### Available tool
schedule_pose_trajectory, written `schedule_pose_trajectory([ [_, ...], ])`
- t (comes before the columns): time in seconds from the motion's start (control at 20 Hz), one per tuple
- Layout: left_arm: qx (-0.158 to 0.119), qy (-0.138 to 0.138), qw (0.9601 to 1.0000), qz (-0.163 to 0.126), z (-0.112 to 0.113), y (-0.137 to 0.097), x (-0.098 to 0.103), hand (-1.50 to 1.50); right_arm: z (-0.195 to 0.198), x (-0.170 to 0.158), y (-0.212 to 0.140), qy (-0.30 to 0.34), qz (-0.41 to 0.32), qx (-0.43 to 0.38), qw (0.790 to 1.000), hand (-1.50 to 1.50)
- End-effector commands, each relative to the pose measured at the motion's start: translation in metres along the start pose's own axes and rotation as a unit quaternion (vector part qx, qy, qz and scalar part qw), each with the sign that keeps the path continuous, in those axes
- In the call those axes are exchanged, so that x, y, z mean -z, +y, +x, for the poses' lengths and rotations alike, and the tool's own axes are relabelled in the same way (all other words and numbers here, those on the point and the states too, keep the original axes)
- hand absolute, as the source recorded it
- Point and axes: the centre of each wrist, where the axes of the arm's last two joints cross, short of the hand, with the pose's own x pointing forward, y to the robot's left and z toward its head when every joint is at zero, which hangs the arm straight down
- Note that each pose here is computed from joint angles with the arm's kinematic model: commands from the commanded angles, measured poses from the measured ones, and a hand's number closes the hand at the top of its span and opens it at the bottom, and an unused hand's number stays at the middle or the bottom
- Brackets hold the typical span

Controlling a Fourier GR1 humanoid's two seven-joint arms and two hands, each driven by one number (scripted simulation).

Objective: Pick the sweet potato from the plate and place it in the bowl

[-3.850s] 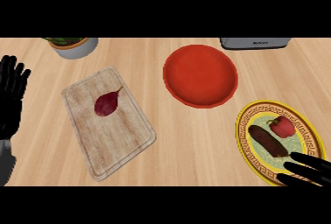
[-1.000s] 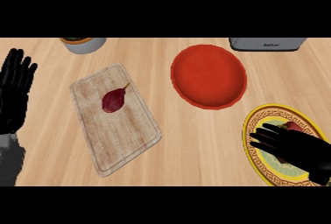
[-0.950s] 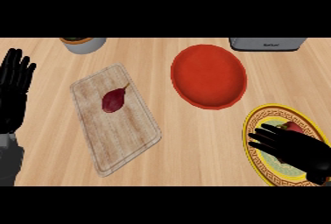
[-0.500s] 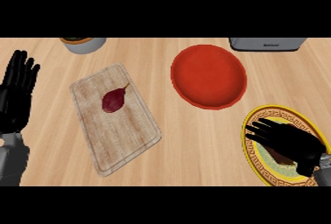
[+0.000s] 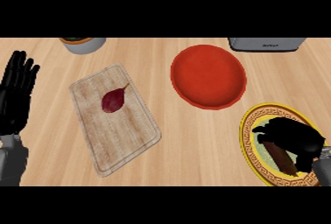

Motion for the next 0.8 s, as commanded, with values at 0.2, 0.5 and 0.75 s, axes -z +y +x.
schedule_pose_trajectory([
  [0.2,-0.008,-0.007,0.9999,-0.012,0.001,0.002,0.007,0.0,-0.081,-0.073,0.021,0.201,-0.038,0.157,0.966,1.5],
  [0.5,-0.015,-0.026,0.9993,-0.021,0.006,-0.018,0.014,0.0,-0.127,-0.143,0.013,0.336,-0.081,0.246,0.906,1.5],
  [0.75,-0.014,-0.016,0.9994,-0.028,0.011,-0.017,0.021,0.0,-0.141,-0.177,0.014,0.365,-0.118,0.229,0.895,1.5],
])
